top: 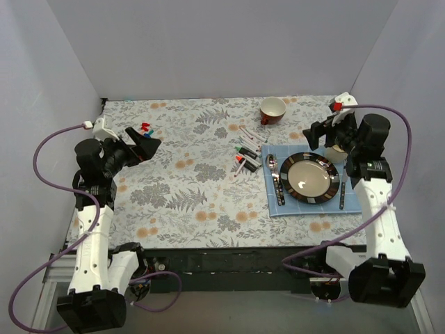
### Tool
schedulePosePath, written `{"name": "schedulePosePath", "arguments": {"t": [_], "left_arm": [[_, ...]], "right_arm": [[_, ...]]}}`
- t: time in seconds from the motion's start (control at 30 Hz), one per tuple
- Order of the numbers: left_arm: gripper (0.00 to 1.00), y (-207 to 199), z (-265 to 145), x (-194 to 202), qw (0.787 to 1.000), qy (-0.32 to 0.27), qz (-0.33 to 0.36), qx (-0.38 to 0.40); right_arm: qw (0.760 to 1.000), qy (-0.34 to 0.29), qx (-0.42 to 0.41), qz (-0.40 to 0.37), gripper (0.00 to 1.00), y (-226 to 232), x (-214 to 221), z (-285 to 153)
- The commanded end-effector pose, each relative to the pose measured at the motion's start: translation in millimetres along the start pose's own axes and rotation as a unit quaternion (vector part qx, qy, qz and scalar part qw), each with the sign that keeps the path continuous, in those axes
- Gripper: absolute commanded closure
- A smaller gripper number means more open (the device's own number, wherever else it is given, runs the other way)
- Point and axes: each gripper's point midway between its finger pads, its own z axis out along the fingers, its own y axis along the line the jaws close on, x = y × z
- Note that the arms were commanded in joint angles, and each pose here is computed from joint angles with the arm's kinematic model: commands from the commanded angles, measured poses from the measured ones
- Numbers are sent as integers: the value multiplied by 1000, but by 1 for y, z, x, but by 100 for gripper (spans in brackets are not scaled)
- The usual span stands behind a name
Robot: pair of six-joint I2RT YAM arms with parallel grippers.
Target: Open the pen caps
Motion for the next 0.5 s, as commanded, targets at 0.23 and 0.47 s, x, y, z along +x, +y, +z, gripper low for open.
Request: {"name": "schedulePosePath", "arguments": {"t": [0.23, 0.47], "left_arm": [[2, -10, -16, -5, 999, -11, 42, -26], [2, -24, -23, -14, 996, -23, 78, -33]], "right_arm": [[995, -18, 103, -5, 2, -5, -24, -55], [983, -27, 179, 17, 2, -19, -48, -87]]}}
